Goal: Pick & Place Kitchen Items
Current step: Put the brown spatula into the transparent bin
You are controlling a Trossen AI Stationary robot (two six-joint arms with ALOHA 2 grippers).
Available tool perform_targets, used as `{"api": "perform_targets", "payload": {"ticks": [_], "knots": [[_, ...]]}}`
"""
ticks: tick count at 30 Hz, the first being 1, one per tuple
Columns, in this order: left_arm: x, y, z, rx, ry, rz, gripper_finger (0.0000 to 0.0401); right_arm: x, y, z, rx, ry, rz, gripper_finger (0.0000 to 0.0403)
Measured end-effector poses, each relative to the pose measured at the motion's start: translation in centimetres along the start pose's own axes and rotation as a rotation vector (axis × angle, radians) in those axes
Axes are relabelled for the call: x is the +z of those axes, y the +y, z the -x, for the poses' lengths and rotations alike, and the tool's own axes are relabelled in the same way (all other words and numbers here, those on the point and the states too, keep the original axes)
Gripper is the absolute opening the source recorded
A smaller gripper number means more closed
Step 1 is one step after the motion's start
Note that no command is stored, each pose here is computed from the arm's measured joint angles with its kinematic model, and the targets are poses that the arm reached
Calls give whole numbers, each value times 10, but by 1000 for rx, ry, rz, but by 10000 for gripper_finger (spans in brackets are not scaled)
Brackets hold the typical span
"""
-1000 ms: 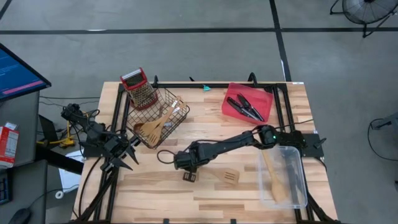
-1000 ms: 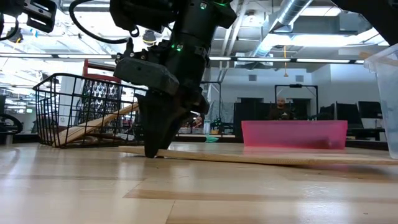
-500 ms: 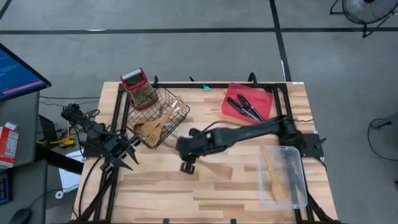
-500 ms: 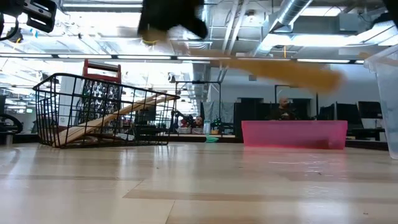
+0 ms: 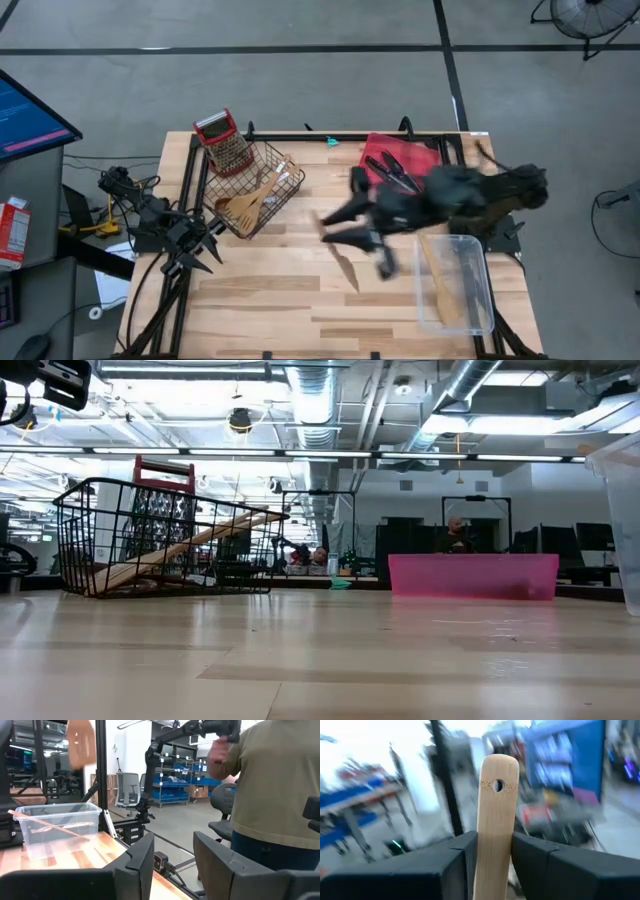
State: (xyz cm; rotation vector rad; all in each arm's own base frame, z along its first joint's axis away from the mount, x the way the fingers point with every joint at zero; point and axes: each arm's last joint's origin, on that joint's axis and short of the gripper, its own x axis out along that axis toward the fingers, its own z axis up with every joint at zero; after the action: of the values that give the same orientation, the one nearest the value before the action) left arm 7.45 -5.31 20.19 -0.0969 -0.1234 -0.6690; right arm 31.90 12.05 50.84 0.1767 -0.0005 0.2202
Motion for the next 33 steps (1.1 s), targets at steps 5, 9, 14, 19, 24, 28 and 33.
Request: {"api": "perform_targets", "payload": {"ticks": [5,9,14,19,24,28,33], "knots": [[0,0,0,0,-1,0,117,33,41,40,153,-232,115,102],[0,0,0,0,-3,0,117,46,70,62,264,-383,179,103],[1,0,0,0,-6,-1,117,52,101,79,502,-578,284,103],[1,0,0,-1,-7,-1,117,50,118,86,618,-631,334,103],[1,0,0,0,-7,0,117,48,122,87,635,-637,324,103],[1,0,0,-1,-8,-1,117,47,126,88,666,-627,317,103],[1,0,0,-1,-11,-1,117,46,129,90,679,-628,312,103]]}}
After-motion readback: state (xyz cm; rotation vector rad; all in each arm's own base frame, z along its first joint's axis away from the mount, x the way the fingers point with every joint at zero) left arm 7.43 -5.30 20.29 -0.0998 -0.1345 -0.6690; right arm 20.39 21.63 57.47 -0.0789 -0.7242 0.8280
